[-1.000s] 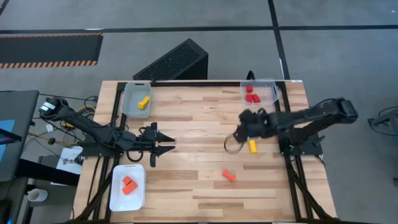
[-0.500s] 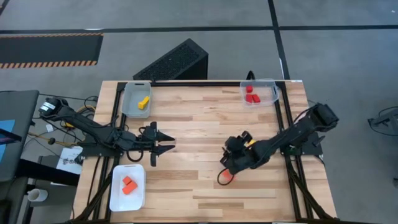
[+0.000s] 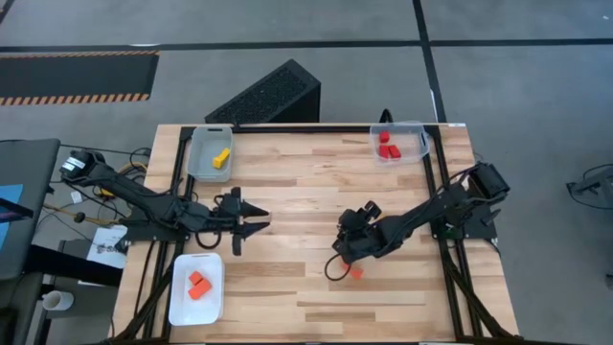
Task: Sort & place blocks by color
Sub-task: Put the yellow block into the gray bin
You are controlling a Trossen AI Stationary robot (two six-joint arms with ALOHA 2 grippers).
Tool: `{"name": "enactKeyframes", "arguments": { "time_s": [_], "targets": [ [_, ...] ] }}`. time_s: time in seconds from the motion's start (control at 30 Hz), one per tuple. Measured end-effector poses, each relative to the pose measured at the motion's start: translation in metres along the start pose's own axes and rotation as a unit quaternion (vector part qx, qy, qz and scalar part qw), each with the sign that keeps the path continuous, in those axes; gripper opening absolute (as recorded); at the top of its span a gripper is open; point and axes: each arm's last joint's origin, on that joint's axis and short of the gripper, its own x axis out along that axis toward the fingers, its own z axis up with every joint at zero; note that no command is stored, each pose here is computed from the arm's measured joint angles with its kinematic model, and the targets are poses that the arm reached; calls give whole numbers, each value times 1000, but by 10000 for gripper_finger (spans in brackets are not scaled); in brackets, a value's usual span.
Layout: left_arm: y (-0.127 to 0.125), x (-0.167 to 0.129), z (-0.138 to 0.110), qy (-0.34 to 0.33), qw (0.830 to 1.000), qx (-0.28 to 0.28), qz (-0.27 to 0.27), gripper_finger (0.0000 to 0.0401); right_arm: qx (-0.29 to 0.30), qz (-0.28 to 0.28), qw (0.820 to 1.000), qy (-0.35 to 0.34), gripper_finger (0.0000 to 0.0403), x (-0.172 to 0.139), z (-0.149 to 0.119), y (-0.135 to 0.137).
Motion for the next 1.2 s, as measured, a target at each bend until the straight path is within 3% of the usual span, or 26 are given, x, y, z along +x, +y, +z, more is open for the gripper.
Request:
{"name": "enactKeyframes", "arguments": {
  "time_s": [0.43, 1.2],
  "targets": [
    [4, 0, -8, 38, 999, -4, 23, 135, 15, 33, 999, -8, 260, -8, 2, 5],
    [4, 0, -9, 39, 999, -4, 26, 135, 17, 34, 999, -9, 260, -8, 2, 5]
  ]
}}
